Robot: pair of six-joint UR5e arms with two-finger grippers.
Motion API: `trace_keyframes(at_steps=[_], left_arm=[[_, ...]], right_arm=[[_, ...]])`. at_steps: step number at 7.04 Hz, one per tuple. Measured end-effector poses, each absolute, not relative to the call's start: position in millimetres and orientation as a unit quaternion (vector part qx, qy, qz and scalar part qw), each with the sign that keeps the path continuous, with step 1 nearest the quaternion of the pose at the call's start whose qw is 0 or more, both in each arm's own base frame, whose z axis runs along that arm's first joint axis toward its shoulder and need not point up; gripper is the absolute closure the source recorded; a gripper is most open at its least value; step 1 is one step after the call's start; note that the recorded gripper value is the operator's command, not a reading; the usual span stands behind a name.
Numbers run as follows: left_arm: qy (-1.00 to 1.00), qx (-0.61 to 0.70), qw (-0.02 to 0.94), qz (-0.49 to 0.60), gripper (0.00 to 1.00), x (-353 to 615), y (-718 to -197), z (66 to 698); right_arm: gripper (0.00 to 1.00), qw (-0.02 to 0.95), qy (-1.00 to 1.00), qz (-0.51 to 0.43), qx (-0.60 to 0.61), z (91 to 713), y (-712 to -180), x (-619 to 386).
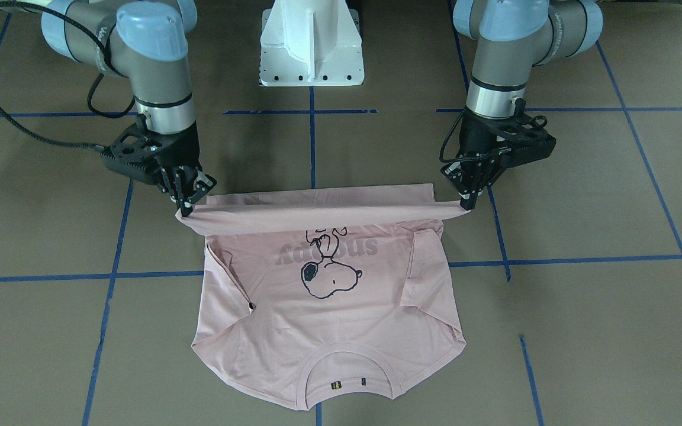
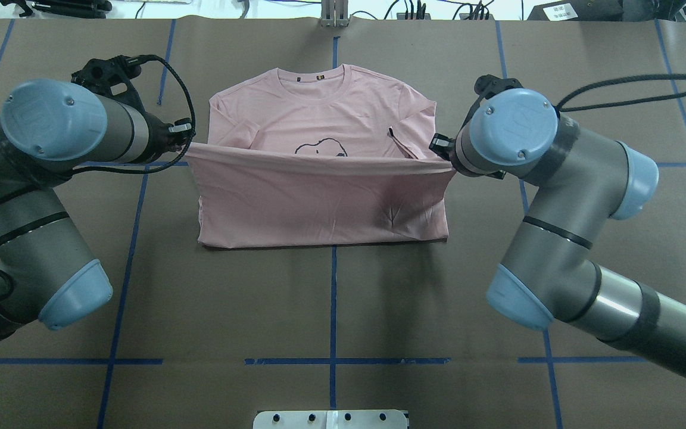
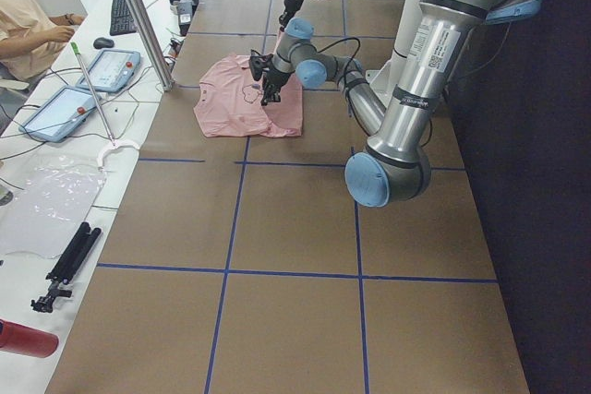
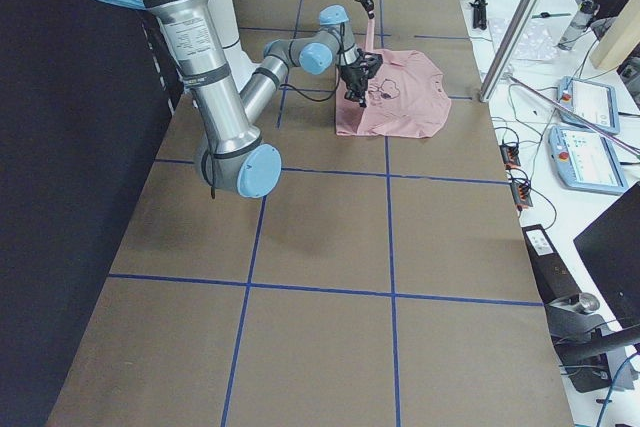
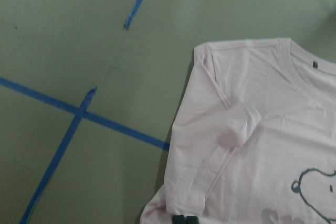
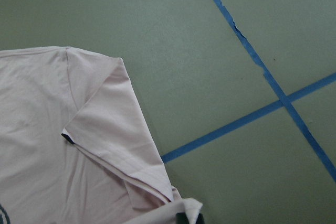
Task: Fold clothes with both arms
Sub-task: 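Lift the hem with both grippers and fold it toward the collar, then lay the hem down near the collar and open both grippers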
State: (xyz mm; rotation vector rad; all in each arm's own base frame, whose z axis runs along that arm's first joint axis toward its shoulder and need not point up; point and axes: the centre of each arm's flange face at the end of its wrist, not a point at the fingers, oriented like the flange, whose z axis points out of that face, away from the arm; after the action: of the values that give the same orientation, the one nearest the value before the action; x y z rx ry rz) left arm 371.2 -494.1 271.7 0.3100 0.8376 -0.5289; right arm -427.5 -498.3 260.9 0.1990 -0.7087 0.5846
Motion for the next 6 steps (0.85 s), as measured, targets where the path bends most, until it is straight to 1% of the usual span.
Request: trace_keyframes(at_steps=[3, 4, 6], left_arm=[[0.379, 0.190, 0.861, -0.280, 1.00, 400.4, -561.6, 306.9], [0.379, 0.204, 0.856, -0.286, 1.00, 409.4, -586.4, 326.6], [0.382, 0.228, 0.847, -0.292, 1.00, 429.5, -625.9, 352.1]], right_arm=[[1.00, 0.878, -0.358, 0.304, 0.097, 276.6, -616.2, -474.4], [1.00, 0.877, -0.356, 0.308, 0.096, 280.8, -644.6, -488.3], [1.00, 0.881, -0.345, 0.309, 0.096, 293.2, -671.2, -504.0]])
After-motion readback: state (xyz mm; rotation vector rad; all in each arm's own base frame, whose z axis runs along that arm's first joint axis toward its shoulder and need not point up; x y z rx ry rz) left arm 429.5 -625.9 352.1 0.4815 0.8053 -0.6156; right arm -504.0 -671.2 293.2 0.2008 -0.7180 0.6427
